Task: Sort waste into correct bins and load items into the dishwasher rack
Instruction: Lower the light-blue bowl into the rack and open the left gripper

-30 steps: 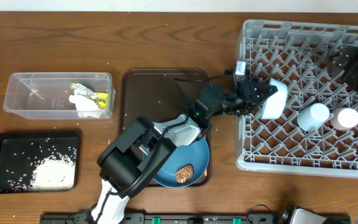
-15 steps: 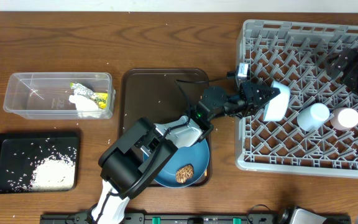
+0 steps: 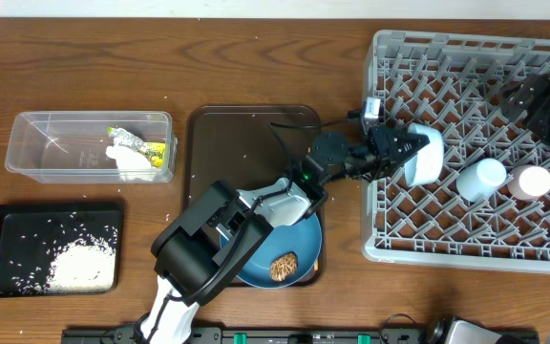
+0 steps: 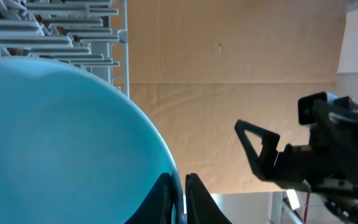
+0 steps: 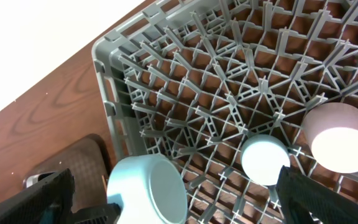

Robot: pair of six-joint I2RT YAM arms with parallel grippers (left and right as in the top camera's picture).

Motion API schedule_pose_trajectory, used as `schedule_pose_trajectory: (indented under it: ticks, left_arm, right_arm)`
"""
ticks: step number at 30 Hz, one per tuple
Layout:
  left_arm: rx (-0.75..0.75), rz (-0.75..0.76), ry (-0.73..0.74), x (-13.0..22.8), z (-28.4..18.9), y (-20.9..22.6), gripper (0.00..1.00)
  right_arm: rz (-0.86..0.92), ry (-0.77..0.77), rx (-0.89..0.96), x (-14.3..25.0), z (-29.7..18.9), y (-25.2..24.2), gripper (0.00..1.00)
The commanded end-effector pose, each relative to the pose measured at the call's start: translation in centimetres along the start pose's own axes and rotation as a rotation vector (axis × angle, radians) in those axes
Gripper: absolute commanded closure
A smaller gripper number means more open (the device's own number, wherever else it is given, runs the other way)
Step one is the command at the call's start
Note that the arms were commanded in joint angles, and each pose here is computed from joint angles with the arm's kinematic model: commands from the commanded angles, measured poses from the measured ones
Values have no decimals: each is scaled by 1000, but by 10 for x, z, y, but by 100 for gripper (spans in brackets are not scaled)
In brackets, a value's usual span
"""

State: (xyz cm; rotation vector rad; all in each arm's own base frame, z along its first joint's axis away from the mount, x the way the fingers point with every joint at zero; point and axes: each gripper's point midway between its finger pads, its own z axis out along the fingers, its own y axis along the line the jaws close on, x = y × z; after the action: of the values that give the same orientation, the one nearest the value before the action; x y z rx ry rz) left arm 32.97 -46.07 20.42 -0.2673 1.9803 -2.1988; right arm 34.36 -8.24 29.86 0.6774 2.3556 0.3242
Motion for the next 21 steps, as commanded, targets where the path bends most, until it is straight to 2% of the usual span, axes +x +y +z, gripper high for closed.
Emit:
schedule_pose_trajectory:
  ticks: [1,13,21]
  left_arm:
    - [22,-23,-21,1,2,-2,90]
    - [1,-18,45,14,3,5,90]
    - [58,27,181,37,0,-10,92]
  right_arm:
    - [13,-6,14,-3,0,-4,3]
    - [13,-9,27,-3,0,-7,3]
    - [15,-5,49,-2,0,-11,2]
